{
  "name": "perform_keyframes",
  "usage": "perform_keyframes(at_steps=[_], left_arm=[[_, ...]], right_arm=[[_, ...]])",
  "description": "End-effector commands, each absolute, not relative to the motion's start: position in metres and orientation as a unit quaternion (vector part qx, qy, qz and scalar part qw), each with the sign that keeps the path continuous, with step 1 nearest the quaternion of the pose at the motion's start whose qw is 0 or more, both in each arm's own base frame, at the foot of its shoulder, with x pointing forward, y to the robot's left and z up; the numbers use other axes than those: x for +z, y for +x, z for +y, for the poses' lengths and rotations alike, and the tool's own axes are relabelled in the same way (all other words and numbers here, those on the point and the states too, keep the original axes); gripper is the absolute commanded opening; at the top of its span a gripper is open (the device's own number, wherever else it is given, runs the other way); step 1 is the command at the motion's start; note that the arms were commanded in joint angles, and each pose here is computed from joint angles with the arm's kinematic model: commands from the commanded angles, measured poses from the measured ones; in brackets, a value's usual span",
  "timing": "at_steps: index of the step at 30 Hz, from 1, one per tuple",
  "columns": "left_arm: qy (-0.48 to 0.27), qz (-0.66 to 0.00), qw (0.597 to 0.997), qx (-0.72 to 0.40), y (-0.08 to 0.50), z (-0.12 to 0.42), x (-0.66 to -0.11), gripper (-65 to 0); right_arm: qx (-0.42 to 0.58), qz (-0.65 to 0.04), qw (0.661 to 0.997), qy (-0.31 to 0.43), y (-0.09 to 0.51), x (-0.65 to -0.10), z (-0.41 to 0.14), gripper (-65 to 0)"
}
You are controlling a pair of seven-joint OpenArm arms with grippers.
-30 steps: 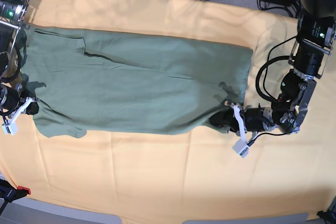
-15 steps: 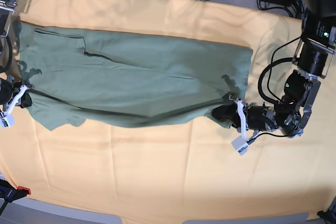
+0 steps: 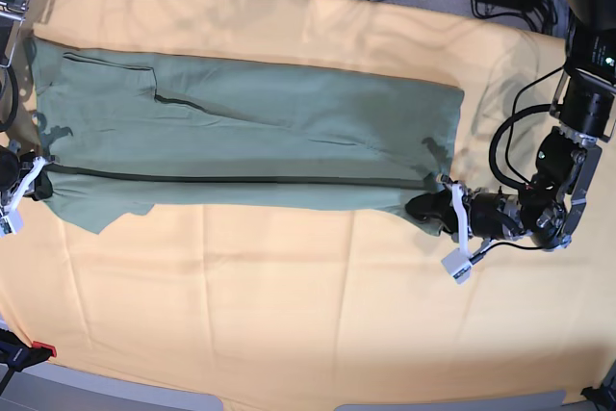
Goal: Fold the T-shirt properly
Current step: 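Fold the grasped edge over onto the first fold with both grippers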
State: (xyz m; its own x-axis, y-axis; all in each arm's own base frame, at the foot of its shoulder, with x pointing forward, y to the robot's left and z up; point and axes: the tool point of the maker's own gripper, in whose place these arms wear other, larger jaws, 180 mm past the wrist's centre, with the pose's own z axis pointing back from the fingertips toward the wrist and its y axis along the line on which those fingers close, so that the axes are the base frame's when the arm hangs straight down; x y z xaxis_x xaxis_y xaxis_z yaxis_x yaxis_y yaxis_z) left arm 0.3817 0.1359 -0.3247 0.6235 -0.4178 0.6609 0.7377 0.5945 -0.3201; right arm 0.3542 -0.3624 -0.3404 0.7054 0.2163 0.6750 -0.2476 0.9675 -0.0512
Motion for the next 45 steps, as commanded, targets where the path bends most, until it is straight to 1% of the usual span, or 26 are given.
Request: perform_keyframes(at_steps=[1, 5, 8, 14, 17, 20, 26, 28, 32, 38, 39, 40, 41, 42, 43, 44, 45], left_arm=[[-0.298, -0.299, 0.84, -0.341, 0.394, 0.138, -0.302, -65.0], [-0.317, -0.294, 0.834, -0.343, 0.39, 0.131, -0.295, -65.0], [-0.324, -0.265, 0.829, -0.37, 0.375, 0.122, -0.292, -65.0], [-0.295, -0.212, 0.819, -0.444, 0.351, 0.114, -0.29, -65.0], [-0.285, -0.214, 0.813, -0.46, 0.348, 0.114, -0.285, -65.0], [-0.264, -0.213, 0.817, -0.467, 0.348, 0.122, -0.286, -65.0], [-0.255, -0.211, 0.823, -0.462, 0.348, 0.134, -0.286, -65.0], [-0.266, -0.208, 0.823, -0.457, 0.344, 0.134, -0.285, -65.0], [-0.293, -0.178, 0.821, -0.457, 0.329, 0.132, -0.288, -65.0], [-0.308, -0.147, 0.826, -0.449, 0.309, 0.132, -0.307, -65.0], [-0.311, -0.141, 0.827, -0.447, 0.305, 0.132, -0.311, -65.0], [-0.313, -0.134, 0.828, -0.446, 0.3, 0.133, -0.315, -65.0], [-0.314, -0.128, 0.829, -0.445, 0.296, 0.133, -0.319, -61.7], [-0.314, -0.125, 0.83, -0.444, 0.294, 0.134, -0.322, -54.0], [-0.315, -0.122, 0.83, -0.443, 0.292, 0.134, -0.324, -45.9], [-0.316, -0.121, 0.831, -0.442, 0.291, 0.134, -0.325, -39.4], [-0.315, -0.121, 0.831, -0.442, 0.291, 0.135, -0.325, -35.1]], right_arm=[[0.13, -0.39, 0.911, 0.004, 0.366, -0.315, -0.373, -65.0], [0.13, -0.39, 0.911, 0.004, 0.366, -0.315, -0.374, -65.0], [0.13, -0.375, 0.918, 0.004, 0.362, -0.32, -0.374, -65.0], [0.123, -0.351, 0.928, 0.019, 0.354, -0.326, -0.371, -65.0], [0.124, -0.35, 0.928, 0.018, 0.354, -0.326, -0.372, -65.0], [0.126, -0.342, 0.931, 0.009, 0.352, -0.327, -0.376, -65.0], [0.128, -0.338, 0.932, -0.003, 0.35, -0.322, -0.384, -65.0], [0.128, -0.335, 0.934, -0.004, 0.349, -0.323, -0.385, -65.0], [0.127, -0.311, 0.942, -0.006, 0.342, -0.329, -0.387, -65.0], [0.125, -0.314, 0.941, 0.002, 0.343, -0.328, -0.384, -65.0], [0.125, -0.314, 0.941, 0.001, 0.343, -0.328, -0.384, -59.5], [0.125, -0.314, 0.941, 0.001, 0.342, -0.328, -0.385, -51.6], [0.125, -0.314, 0.941, 0.001, 0.342, -0.328, -0.385, -42.4], [0.125, -0.314, 0.941, 0.0, 0.342, -0.327, -0.386, -33.5], [0.126, -0.315, 0.941, -0.002, 0.343, -0.326, -0.387, -27.4], [0.126, -0.316, 0.94, -0.004, 0.344, -0.323, -0.389, -24.9], [0.125, -0.32, 0.939, -0.007, 0.345, -0.319, -0.392, -24.6]])
